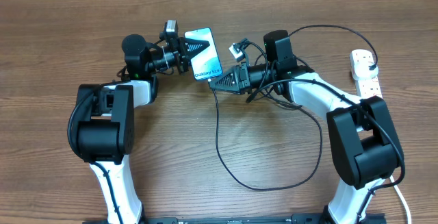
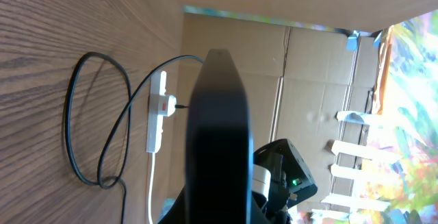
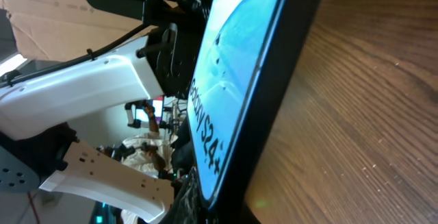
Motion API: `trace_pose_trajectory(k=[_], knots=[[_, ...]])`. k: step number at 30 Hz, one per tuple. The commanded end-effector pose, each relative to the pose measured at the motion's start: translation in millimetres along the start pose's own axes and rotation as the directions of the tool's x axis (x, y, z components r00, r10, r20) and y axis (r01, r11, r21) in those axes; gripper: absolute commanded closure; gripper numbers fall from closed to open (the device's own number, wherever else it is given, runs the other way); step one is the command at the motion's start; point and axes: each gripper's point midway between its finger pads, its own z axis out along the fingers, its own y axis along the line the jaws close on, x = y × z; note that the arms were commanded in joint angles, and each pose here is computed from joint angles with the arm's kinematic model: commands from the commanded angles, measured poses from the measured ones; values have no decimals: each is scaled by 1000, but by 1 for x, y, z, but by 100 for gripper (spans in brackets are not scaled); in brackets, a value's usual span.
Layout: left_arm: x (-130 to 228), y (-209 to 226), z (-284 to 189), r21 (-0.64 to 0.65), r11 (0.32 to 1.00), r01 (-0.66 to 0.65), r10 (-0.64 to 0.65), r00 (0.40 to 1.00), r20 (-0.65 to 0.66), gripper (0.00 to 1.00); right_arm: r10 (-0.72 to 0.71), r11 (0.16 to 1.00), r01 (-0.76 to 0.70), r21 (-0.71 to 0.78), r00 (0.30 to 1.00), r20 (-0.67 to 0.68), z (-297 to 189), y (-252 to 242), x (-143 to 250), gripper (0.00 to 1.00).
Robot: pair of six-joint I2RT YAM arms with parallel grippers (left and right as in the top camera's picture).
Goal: Plug charger to phone and switch on socket
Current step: 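Align the plug with the phone's bottom port and push it in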
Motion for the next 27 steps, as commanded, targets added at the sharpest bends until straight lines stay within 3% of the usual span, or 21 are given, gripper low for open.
trace_pose_trajectory(k=[1,27], knots=[[-1,-6,1,9,999,-41,42,999,-15,96,-49,999,49,-2,999,24,-6,18,-8,96],[-2,-6,0,10,999,-49,50,999,-12,95,-46,998,45,-51,999,-14,-6,26,-1,96]])
